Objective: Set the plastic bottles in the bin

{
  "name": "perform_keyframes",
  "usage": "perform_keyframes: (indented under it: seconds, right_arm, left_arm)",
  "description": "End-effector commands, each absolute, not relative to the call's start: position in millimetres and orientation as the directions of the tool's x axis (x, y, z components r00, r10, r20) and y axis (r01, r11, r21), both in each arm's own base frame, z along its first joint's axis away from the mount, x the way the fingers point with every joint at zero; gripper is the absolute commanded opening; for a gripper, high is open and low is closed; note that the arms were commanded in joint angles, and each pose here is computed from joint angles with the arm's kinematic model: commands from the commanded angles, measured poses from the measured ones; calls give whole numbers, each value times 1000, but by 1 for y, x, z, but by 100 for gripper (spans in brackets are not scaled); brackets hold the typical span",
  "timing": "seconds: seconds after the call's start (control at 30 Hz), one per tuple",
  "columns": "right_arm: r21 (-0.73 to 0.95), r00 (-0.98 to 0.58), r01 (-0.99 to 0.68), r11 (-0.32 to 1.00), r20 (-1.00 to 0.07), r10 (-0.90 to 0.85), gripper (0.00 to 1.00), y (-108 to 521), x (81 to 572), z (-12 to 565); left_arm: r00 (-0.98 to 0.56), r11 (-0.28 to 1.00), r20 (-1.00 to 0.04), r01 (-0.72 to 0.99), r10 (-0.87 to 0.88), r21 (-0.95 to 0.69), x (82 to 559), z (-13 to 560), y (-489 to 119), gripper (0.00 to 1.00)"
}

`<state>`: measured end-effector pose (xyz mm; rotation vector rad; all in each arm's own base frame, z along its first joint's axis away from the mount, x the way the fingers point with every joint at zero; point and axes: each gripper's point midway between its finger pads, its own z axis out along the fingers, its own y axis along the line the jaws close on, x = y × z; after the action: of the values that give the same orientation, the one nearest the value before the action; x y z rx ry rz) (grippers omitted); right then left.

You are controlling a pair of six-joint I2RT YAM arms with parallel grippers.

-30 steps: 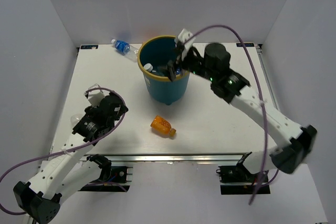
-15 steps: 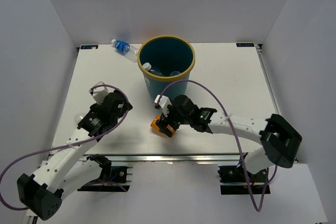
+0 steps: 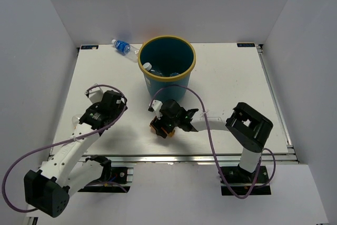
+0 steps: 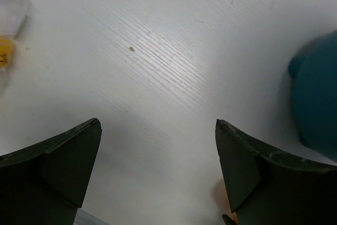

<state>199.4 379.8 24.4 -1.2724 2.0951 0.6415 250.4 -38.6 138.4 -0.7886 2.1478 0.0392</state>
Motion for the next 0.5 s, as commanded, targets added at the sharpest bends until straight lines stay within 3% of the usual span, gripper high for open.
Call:
perform_keyframes:
  seconds: [0.0, 0.1, 0.2, 0.27, 0.37, 0.43, 0.47]
  right_arm:
    - [162, -343, -921, 355, -769, -540, 53, 406, 193, 64]
    - [167, -220, -974, 154, -866, -449, 43, 416, 165, 120]
    - [110, -111, -994, 23, -945, -307, 40, 411, 143, 182]
    - [34, -34, -999, 4, -979, -201, 38, 406, 140, 236]
    - [-79, 75, -996, 44, -994, -79, 37, 391, 140, 301]
    - [-136, 136, -977, 167, -991, -7, 38, 380, 157, 336]
    - [-143, 159, -951, 275, -987, 36, 44, 370, 171, 359]
  left_arm:
    - [-440, 758, -708, -618, -553, -207, 249, 139, -12, 98]
    - [-436, 748, -697, -627, -570, -219, 256, 138, -2, 98]
    - [-461, 744, -681, -641, -569, -188, 260, 136, 2, 98]
    - [-461, 741, -677, -644, -574, -191, 265, 140, 2, 98]
    - [-446, 738, -693, -648, -566, -186, 267, 150, 7, 98]
    - [-435, 734, -708, -657, -556, -172, 266, 158, 13, 98]
    - [-420, 720, -726, -678, -545, -148, 265, 161, 22, 98]
